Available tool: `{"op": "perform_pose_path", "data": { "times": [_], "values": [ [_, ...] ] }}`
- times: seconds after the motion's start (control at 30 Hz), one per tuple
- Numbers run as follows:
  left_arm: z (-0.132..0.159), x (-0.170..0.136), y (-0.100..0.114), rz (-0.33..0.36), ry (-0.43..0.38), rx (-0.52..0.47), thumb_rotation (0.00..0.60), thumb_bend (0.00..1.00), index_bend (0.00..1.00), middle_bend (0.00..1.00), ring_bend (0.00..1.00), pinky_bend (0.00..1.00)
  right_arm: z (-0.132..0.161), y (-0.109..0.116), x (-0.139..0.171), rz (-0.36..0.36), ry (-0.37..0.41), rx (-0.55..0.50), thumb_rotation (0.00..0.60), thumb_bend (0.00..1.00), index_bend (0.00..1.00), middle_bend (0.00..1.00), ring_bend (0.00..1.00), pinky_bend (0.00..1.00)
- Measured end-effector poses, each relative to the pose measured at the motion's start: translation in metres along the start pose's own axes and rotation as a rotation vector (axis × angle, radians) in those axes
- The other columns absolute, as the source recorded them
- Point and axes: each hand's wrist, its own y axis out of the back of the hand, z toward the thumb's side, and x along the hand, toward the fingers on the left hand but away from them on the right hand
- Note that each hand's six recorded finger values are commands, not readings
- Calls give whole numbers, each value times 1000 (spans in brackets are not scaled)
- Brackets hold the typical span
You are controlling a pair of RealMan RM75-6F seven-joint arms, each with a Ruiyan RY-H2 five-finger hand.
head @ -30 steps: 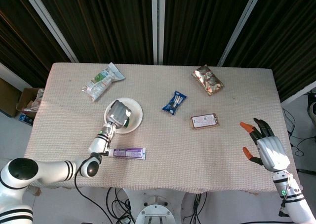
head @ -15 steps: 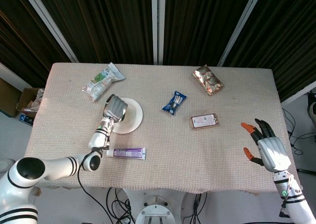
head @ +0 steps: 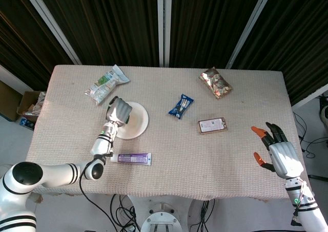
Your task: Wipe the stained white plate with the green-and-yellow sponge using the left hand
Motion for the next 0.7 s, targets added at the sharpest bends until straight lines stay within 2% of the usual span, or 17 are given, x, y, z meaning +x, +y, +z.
{"op": "perform_pose_path", "data": {
  "times": [0.23, 0.3, 0.5, 0.7],
  "values": [
    [12, 10, -25, -92, -19, 52, 600, 311, 633, 589, 495, 502, -4, 2, 2, -4, -10, 0, 600, 267, 157, 215, 3, 81],
    [14, 9, -27, -95, -22, 56, 600, 312, 633, 589, 495, 502, -4, 3, 1, -7, -9, 0, 600, 267, 157, 215, 3, 81],
    [10, -3, -15, -51, -18, 1, 600, 311, 633, 590, 495, 507, -3, 7, 1, -24, -2, -1, 600, 267, 157, 216, 3, 81],
    [-3, -40, 4, 55, -34, -84, 600, 311, 633, 587, 494, 498, -2, 6, 1, -21, 6, -4, 600, 267, 157, 216, 3, 81]
  ]
}}
